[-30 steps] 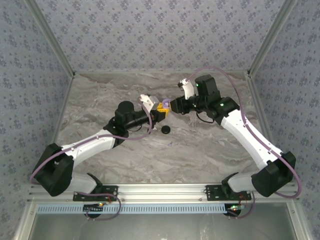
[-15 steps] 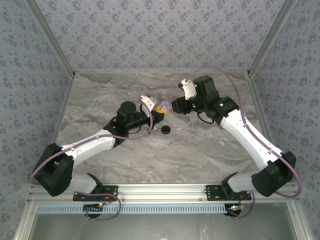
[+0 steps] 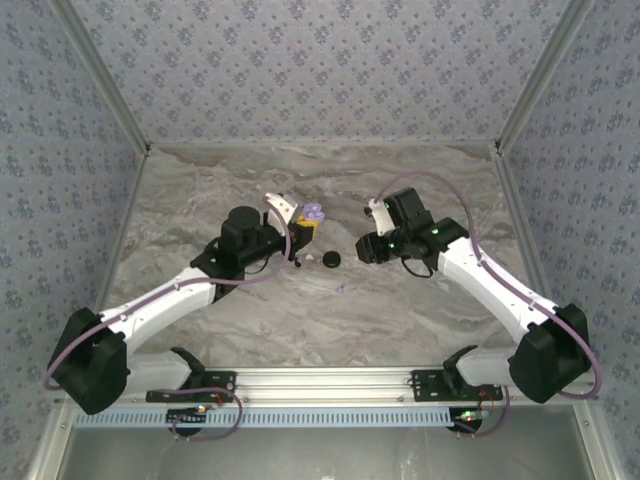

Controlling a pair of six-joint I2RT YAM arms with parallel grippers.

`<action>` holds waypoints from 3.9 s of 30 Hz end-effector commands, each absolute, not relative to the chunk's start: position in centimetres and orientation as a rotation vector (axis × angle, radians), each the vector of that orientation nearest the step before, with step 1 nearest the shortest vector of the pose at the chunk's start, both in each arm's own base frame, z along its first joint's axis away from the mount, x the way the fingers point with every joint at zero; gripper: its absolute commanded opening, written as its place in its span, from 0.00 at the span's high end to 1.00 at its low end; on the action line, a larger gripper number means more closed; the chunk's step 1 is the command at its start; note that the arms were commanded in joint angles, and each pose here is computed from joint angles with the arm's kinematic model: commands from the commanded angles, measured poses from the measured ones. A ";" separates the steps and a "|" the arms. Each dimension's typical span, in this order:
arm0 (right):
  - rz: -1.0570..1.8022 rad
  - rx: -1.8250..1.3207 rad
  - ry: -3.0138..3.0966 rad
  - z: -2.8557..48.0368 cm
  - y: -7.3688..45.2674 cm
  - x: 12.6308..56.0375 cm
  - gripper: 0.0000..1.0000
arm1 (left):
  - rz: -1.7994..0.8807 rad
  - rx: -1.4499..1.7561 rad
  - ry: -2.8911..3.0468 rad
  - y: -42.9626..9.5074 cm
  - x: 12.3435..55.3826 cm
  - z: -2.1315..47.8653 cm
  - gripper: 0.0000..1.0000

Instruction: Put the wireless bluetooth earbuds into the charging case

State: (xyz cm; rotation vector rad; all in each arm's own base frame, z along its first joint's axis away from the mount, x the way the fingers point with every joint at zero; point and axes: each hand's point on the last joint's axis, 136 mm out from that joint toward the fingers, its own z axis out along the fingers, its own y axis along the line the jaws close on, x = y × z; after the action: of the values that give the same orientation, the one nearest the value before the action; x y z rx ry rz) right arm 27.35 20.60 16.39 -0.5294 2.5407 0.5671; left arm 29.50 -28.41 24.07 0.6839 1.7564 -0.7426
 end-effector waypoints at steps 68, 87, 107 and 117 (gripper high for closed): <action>0.018 -0.474 2.978 2.2 20.2 27.9 0.70 | -0.680 0.586 1.806 -24.7 27.6 22.4 0.85; 0.278 -0.809 2.877 4.6 25.7 28.0 0.42 | -0.676 0.583 1.791 -24.6 27.6 23.0 0.85; -0.047 -0.715 2.951 1.2 23.8 28.5 0.53 | -0.670 0.578 1.794 -24.3 27.5 22.8 0.85; -0.111 -0.597 2.976 1.4 20.8 29.2 0.60 | -0.671 0.575 1.794 -24.3 27.5 22.8 0.84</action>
State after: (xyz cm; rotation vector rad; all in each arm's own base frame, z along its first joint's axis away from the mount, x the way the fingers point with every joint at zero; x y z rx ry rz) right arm 29.76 23.78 1.82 -0.6607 2.9222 0.0248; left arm 27.29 -24.70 21.88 0.6036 1.8229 -0.6745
